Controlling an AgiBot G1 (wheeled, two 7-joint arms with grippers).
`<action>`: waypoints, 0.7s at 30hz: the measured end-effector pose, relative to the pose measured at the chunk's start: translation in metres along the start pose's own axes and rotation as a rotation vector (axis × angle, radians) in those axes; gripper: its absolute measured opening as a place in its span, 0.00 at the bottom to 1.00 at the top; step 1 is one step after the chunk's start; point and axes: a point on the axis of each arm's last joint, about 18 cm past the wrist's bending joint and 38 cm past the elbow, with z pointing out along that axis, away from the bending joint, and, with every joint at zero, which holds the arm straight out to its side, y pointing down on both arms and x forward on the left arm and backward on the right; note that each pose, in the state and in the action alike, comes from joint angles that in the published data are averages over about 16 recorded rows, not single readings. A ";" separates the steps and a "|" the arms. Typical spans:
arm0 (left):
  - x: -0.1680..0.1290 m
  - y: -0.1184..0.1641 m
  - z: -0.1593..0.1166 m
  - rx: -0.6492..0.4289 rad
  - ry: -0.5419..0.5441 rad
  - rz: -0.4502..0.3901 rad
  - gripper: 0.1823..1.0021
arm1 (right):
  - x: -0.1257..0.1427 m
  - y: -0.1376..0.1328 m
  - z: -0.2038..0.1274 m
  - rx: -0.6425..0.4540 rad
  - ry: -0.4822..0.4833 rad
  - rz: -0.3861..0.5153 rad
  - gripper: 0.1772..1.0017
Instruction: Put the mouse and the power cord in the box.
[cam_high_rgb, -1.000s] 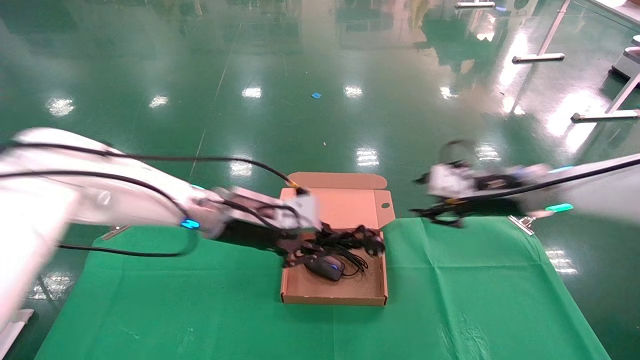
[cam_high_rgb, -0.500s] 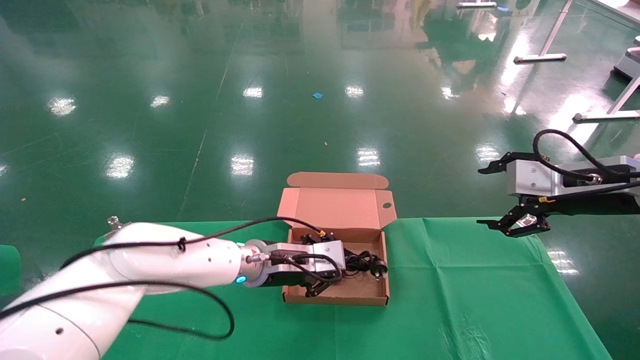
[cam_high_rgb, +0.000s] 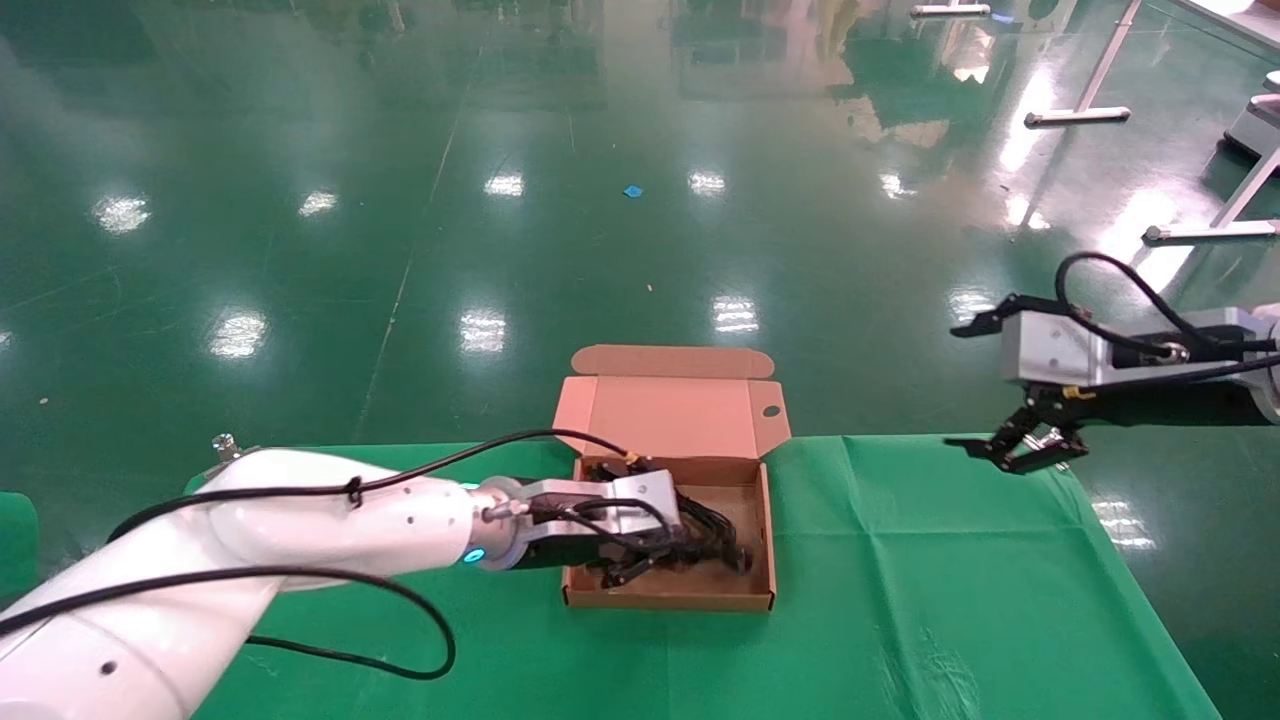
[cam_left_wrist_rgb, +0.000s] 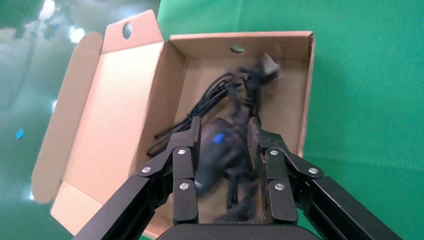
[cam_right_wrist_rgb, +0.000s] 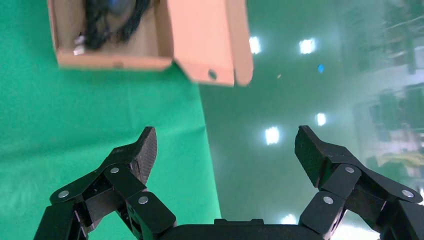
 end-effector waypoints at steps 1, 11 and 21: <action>0.000 0.001 -0.003 0.010 0.001 -0.013 0.25 | -0.002 -0.001 0.001 0.012 0.001 0.009 0.98; 0.006 0.009 -0.039 0.146 0.013 -0.173 0.42 | -0.023 -0.019 0.004 0.170 0.006 0.122 1.00; 0.010 0.013 -0.089 0.290 0.026 -0.298 0.68 | -0.047 -0.041 -0.003 0.331 -0.013 0.232 1.00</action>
